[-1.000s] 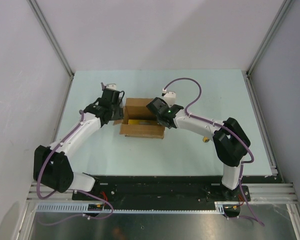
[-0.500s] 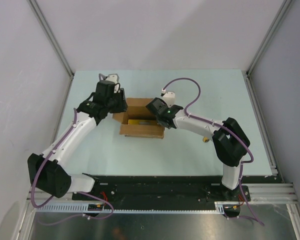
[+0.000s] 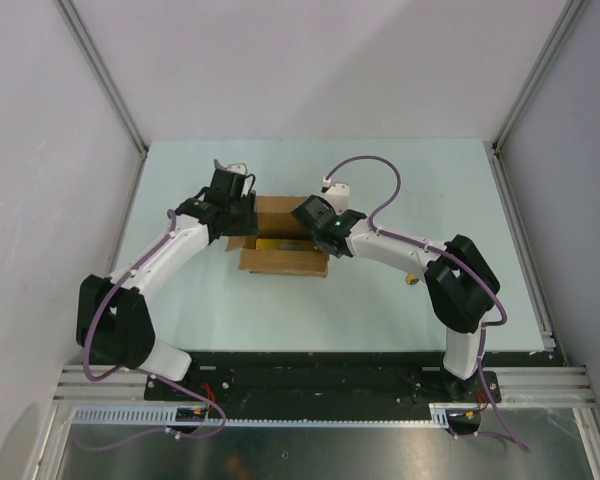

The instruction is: Unpack the express box

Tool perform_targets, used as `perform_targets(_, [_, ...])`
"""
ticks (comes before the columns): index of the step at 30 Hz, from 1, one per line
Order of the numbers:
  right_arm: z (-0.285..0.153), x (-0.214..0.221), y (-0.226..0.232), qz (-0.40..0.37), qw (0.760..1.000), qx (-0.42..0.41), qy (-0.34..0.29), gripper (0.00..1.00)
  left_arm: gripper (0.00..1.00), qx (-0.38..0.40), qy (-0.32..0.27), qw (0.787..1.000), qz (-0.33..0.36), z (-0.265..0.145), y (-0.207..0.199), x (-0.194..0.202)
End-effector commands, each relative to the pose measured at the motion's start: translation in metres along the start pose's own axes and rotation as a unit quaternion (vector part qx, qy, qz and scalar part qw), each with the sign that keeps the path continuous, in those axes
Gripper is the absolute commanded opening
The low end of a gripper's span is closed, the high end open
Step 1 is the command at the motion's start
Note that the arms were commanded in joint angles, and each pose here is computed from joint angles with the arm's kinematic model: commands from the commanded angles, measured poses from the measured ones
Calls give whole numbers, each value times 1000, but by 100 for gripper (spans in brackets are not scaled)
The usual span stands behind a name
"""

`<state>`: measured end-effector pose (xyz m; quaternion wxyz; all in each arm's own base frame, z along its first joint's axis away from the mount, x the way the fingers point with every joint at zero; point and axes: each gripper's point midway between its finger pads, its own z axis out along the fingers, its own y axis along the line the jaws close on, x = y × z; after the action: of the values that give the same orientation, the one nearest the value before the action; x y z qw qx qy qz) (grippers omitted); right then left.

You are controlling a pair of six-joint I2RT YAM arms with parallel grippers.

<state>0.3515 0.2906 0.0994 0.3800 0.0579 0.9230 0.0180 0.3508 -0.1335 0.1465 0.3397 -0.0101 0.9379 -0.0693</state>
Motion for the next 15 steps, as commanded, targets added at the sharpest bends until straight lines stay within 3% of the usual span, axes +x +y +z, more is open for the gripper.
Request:
perform_targets(1, [12,18,11,3,999,-18,28,9,53,-26,2,1000,-8,8,8,5])
perform_targets(5, [12,18,11,3,999,-20,28,10,43,-19,20,1000,-6,17,4,12])
perform_targets(7, [12,17,12,2,999,-23,28,12,32,-10,23,1000,-7,18,0,12])
perform_targets(12, [2,6,18,7,999,-43,17,36,7,-3,17,1000,0,17,-3,6])
perform_targets(15, [-6,-2,21,7,998,-57,10,49,0,1,7,1000,8,15,-5,-2])
